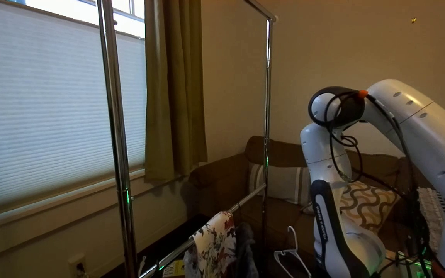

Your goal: Remove the white hang wire from the second rale and put it on the right corner on the first rale

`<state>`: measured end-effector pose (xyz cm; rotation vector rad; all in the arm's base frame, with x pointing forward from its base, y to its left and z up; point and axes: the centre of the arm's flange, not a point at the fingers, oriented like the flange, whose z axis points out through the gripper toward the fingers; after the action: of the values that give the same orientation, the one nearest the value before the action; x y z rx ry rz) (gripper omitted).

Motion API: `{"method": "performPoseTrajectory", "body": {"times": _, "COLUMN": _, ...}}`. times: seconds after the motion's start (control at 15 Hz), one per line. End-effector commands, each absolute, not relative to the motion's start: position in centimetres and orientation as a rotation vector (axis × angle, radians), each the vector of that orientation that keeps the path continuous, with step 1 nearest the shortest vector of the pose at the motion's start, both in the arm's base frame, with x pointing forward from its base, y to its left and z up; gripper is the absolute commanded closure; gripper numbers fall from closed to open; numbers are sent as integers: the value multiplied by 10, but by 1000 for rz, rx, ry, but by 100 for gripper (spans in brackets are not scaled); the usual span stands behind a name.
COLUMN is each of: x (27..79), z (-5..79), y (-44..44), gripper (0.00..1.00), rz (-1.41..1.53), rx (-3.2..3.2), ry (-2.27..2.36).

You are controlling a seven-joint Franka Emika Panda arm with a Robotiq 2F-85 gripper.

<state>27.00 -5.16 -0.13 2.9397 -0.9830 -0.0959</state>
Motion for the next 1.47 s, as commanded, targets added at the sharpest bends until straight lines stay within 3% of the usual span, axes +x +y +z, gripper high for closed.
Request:
{"method": "performPoseTrajectory", "body": {"times": 0.0, "x": 267, "z": 61, "y": -86, "gripper": 98, "rz": -184, "rx": 2880, "ry": -933}}
{"method": "performPoseTrajectory", "body": {"times": 0.33, "x": 290, "z": 100, "y": -119, "gripper": 98, "rz": 171, "rx": 2682, "ry": -1131}}
{"method": "performPoseTrajectory", "body": {"times": 1.0, "x": 285, "z": 159, "y": -119, "gripper": 98, "rz": 702, "rx": 2384, "ry": -1305}}
{"method": "performPoseTrajectory", "body": {"times": 1.07, "x": 290, "z": 148, "y": -119, "gripper": 98, "rz": 696, "rx": 2384, "ry": -1274}}
{"method": "performPoseTrajectory", "body": {"times": 1.13, "x": 340, "z": 130, "y": -135, "gripper": 92, "rz": 679, "rx": 2398, "ry": -1292}}
{"method": "performPoseTrajectory", "body": {"times": 1.4, "x": 351, "z": 131, "y": -121, "gripper": 98, "rz": 794, "rx": 2446, "ry": -1281}}
